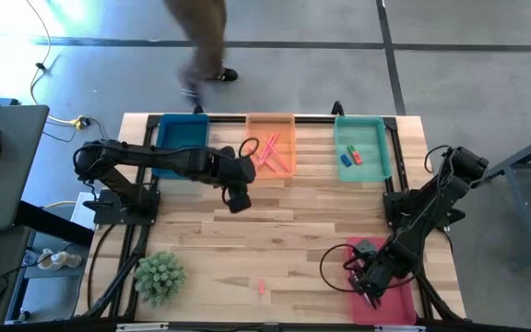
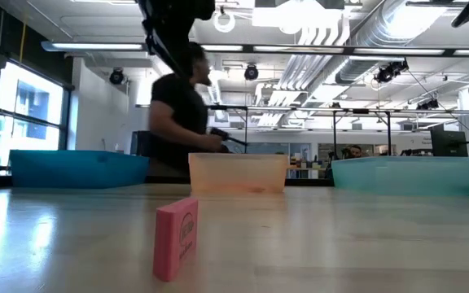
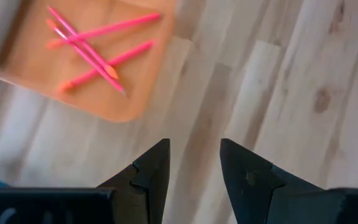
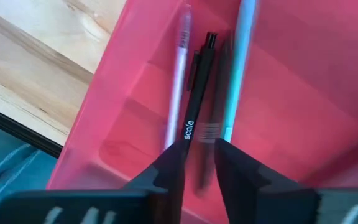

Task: Sort crayons/erasers/pens/pencils in bins
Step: Put the pink eraser into the green bin

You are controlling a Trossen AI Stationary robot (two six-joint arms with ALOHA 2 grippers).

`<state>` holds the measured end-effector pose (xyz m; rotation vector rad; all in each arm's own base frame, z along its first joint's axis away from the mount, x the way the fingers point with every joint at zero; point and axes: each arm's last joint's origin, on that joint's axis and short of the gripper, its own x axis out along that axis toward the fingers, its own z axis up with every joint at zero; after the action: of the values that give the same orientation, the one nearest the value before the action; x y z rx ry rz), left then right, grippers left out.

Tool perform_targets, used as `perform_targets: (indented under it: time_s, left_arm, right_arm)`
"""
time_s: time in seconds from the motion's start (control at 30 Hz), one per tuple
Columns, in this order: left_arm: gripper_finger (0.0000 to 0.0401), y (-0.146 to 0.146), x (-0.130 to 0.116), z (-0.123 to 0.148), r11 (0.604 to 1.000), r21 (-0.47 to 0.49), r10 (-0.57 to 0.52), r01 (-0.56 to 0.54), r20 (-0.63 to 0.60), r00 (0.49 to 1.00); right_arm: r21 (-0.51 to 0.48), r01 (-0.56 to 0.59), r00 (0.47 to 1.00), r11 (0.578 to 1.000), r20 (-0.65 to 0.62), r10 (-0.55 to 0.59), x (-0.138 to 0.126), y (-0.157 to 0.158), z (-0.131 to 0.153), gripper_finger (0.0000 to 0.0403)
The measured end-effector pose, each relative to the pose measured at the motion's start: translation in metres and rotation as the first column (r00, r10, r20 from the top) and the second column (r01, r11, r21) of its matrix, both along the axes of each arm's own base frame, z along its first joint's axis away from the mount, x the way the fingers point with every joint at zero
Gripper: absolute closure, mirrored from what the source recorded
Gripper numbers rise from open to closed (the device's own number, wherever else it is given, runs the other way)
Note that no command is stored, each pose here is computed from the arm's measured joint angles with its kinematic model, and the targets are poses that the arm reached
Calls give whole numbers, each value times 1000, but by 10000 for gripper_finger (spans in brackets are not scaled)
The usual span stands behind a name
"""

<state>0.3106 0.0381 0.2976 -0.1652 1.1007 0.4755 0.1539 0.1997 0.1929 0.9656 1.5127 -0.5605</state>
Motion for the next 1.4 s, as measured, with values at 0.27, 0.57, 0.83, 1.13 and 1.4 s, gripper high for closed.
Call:
perform_targets:
  time_s: [0.27,0.57,0.83,1.13,1.4]
  left_arm:
    - [272,-23,-9,-17,994,-75,67,-74,-89,994]
    - [272,-63,-23,-16,988,-97,106,-122,-155,982]
    - [272,-102,-36,-17,993,-42,99,-108,-183,978]
    - [272,-124,-53,-17,999,36,33,-25,-257,966]
    - [272,-120,-67,-15,997,60,-20,41,-314,949]
  right_arm:
    - [10,-1,1000,1000,8,1,-1,-1,3,268]
    - [-16,8,981,1000,194,-5,9,4,31,273]
    - [-140,45,880,989,474,27,31,3,71,281]
    - [-193,81,704,978,705,81,71,-10,116,281]
    - [-254,130,456,958,874,170,119,-21,165,281]
